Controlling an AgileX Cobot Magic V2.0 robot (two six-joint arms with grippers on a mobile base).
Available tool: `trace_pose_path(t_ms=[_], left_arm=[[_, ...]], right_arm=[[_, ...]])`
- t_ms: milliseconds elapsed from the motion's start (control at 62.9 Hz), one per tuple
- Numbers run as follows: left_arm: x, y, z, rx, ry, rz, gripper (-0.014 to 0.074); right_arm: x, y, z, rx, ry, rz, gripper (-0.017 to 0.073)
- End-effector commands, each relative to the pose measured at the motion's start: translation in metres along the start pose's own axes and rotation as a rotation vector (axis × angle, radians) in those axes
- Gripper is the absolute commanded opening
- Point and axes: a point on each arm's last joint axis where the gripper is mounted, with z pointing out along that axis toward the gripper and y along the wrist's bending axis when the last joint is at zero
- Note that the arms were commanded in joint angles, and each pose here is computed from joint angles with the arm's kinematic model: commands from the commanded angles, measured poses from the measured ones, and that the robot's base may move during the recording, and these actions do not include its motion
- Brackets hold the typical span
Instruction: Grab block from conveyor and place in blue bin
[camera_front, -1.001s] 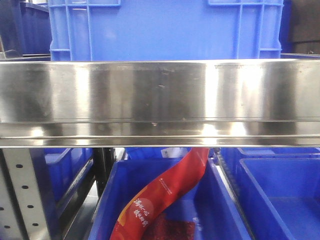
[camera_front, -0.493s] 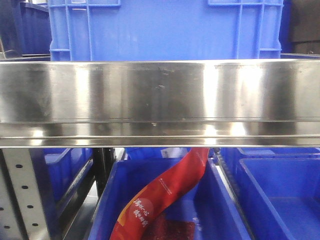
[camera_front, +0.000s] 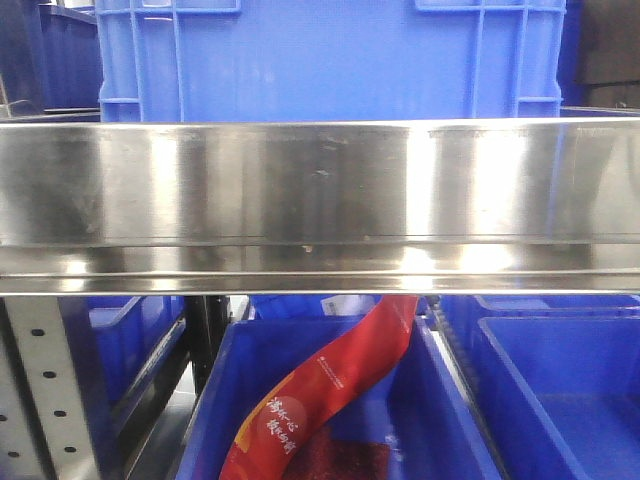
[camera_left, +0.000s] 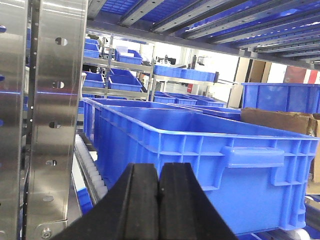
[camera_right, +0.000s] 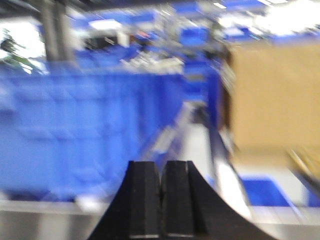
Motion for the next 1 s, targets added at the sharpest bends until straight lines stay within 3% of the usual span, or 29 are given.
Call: trace_pose_path(t_ms=[0,95,286,683,794,985], left_arm=[[-0.002,0.0,-0.001,-0.001,-0.021,-0.002,-0.0111],[-0.002,0.0,-0.002,0.0,-0.023,-0.002,-0.0111],[-0.002,0.0,-0.002,0.0,-0.023,-0.002,-0.0111],[-0.002,0.0,-0.002,0.0,-0.023,-0.002,-0.0111],[-0.002,0.0,-0.002,0.0,-0.023,-0.002,-0.0111],[-0.002,0.0,-0.002,0.0,-0.023,-0.002,-0.0111]], right_arm=[[0.021,-0.006,0.002,0.063,0.028,-0.016,-0.0167],[0.035,-0.01,0.004,0.097,0.017,-0.018,-0.0167],[0.027,-0.01,0.003,0.1,-0.085,-0.023,-0.0167],[0.03,-0.01,0.004,0.1,-0.048,-0.022,-0.0167],[0.033,-0.01,0.004,0.1,-0.021,-0.097,-0.0167],[0.033,-0.01,0.004,0.1,-0.021,-0.101,-0.0167]])
